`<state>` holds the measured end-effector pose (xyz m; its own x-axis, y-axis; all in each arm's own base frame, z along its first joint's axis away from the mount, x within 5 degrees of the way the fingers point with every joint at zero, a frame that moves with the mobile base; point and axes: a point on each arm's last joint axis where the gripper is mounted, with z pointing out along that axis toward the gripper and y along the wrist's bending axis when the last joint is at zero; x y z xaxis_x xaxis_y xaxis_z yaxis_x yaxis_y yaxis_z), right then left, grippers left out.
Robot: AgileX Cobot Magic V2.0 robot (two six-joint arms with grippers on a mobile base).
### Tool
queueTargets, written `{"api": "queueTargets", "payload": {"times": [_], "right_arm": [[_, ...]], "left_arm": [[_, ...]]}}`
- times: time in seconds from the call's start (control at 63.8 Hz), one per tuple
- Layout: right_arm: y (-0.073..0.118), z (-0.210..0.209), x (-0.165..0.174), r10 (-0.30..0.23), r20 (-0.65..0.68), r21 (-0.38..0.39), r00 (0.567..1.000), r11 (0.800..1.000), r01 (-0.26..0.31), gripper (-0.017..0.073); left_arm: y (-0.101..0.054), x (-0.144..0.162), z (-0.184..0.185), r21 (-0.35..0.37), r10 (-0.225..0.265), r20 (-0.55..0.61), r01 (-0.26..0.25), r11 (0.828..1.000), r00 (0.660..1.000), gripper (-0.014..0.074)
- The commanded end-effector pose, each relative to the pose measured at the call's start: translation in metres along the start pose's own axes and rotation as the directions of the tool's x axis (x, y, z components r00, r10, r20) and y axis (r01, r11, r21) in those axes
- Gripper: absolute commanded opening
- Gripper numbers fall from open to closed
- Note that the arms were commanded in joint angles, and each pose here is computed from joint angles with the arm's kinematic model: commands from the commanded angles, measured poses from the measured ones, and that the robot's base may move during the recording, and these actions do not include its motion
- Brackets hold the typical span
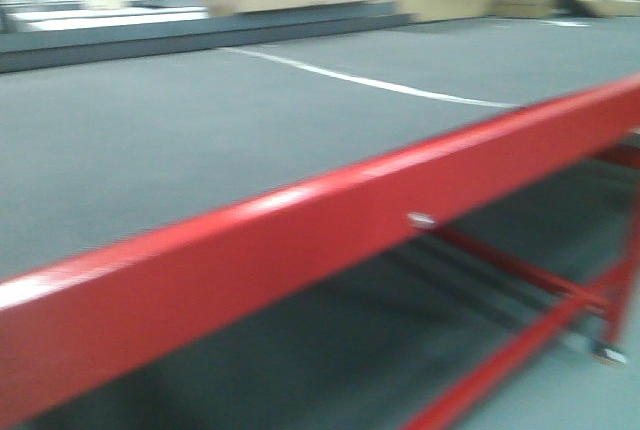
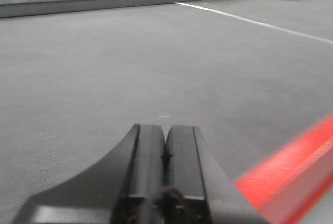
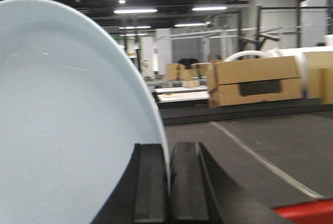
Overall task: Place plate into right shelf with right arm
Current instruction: 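Drive the base to the steel shelf holding the plate in the right gripper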
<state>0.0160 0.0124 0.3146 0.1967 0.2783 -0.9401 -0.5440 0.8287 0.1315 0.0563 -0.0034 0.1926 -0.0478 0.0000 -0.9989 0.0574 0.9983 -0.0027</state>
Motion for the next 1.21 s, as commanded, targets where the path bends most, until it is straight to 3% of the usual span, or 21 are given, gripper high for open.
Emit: {"api": "queueTargets", "payload": {"times": [0.0,1.192], "right_arm": [[0.0005,-0.0035,-0.0179,-0.013,0.125,0.010,0.992,1.000,0.012,0.0055],[0.0005,-0.0035,-0.0179,-0.013,0.125,0.010,0.992,1.000,0.012,0.0055]], "left_arm": [[0.0001,-0.0047,-0.0003,0.001,-0.007,0.081,0.007,1.000,0.997,-0.0047],[0.0001,-0.0047,-0.0003,0.001,-0.007,0.081,0.007,1.000,0.997,-0.0047]]}}
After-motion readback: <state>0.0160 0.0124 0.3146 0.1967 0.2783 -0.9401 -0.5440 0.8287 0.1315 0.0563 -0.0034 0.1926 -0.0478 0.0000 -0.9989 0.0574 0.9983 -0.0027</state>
